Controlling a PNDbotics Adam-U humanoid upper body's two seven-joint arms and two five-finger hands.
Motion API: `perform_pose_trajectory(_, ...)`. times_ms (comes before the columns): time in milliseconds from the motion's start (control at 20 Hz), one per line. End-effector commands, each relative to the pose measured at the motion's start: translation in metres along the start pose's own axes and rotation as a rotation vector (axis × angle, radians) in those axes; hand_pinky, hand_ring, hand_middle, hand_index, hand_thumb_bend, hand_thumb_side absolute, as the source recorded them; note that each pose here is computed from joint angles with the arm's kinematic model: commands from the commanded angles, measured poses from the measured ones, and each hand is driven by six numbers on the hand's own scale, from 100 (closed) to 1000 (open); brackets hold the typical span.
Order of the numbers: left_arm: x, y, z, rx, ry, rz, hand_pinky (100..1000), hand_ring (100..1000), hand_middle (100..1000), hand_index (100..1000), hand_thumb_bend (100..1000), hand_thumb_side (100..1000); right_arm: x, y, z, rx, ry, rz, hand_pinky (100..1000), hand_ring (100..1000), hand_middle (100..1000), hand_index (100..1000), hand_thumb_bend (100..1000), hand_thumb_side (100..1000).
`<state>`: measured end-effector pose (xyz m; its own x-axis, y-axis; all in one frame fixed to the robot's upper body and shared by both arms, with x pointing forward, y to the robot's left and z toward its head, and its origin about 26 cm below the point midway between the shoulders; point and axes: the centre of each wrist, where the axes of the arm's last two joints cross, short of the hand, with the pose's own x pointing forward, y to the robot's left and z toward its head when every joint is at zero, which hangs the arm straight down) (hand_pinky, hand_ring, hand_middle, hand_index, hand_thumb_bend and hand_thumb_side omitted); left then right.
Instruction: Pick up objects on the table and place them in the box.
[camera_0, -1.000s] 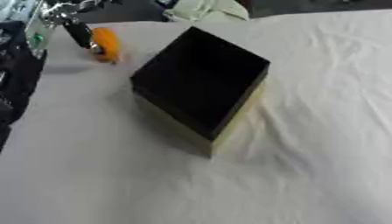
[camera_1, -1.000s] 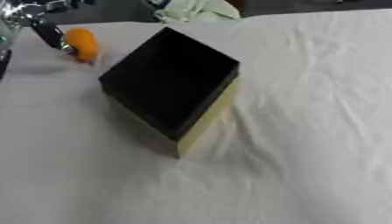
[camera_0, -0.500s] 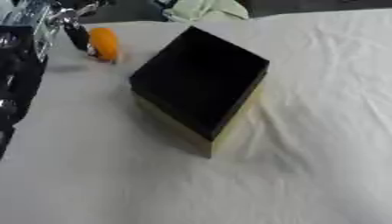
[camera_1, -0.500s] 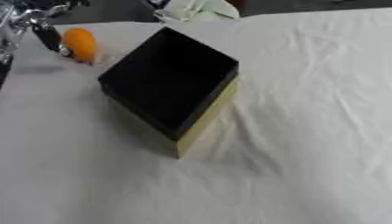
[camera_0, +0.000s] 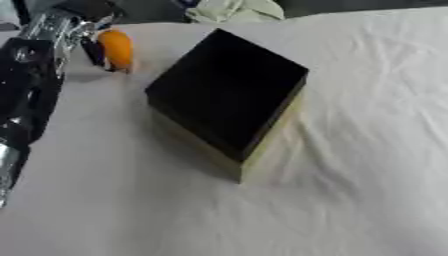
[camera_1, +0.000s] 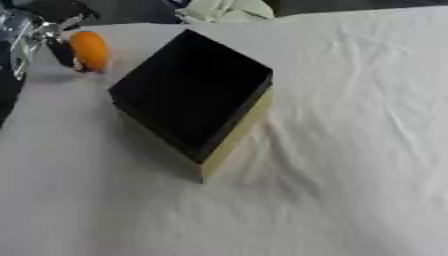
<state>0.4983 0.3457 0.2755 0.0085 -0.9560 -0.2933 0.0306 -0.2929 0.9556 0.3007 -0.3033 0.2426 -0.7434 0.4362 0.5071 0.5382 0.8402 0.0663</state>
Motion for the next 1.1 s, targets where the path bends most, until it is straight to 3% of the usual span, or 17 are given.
perform_pose_trajectory(50,-0.010,0.016,0.002,0.037,0.057,-0.022,666,830,881,969,652,100,0.007,0.000,-0.006,0.005,-0.030,-0.010,770,752,697,853,271,1000)
perform_pose_trajectory(250,-0.013,0.015,0.002,0.025,0.084,-0.031,628,817,871,953,581,100,0.007,0.000,-0.006,0.008,-0.031,-0.011,770,753,696,853,272,1000)
perform_pose_trajectory(600,-0.014,0.011,0.001,-0.017,0.077,0.000,397,637,685,729,452,100,0.007,0.001,-0.006,0.010,-0.031,-0.016,771,754,697,854,269,1000)
perform_pose_trajectory(800,-0.013,0.007,0.000,-0.039,0.069,0.008,340,600,645,691,439,100,0.007,0.001,-0.006,0.007,-0.030,-0.019,771,754,696,854,269,1000)
perform_pose_trajectory(950,-0.013,0.003,0.000,-0.040,0.075,0.021,218,507,573,615,441,100,0.007,0.002,-0.006,0.004,-0.028,-0.021,772,754,695,854,268,1000)
perform_pose_trajectory(1100,-0.012,0.002,0.000,-0.007,0.094,0.015,165,451,519,563,468,100,0.007,0.002,-0.006,0.003,-0.027,-0.023,772,754,695,854,267,1000)
